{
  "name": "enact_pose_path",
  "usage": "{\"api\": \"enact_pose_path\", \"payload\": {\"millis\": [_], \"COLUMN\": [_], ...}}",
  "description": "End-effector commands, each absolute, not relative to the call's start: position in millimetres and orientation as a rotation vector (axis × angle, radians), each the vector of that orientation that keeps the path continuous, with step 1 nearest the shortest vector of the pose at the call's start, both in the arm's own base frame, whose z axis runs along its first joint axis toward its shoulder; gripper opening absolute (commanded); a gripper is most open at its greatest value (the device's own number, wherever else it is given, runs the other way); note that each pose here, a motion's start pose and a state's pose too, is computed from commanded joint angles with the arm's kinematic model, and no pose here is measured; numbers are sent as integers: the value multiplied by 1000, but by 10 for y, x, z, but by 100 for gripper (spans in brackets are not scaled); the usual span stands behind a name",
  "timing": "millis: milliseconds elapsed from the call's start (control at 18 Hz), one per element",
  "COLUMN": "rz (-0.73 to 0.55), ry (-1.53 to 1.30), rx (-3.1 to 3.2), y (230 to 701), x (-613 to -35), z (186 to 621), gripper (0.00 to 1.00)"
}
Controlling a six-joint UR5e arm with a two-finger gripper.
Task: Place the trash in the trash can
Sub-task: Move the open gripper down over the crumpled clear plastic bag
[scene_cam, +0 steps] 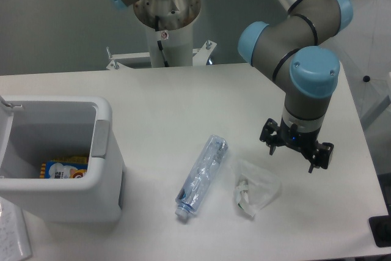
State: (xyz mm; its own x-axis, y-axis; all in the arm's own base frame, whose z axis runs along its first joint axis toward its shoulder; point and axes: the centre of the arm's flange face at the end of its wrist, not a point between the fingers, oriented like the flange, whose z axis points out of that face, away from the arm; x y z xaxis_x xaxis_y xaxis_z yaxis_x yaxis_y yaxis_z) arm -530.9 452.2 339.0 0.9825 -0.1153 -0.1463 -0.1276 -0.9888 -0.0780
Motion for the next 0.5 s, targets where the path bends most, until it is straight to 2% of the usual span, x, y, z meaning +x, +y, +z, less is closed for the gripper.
{"api": "enact_pose_path", "payload": {"millis": [333,500], "rz": [189,153], "ry": [157,55], "rx": [-3053,-3073], "y": [4513,4526], "x": [-5251,-5125], "z": [3284,3084], "gripper": [100,100]}}
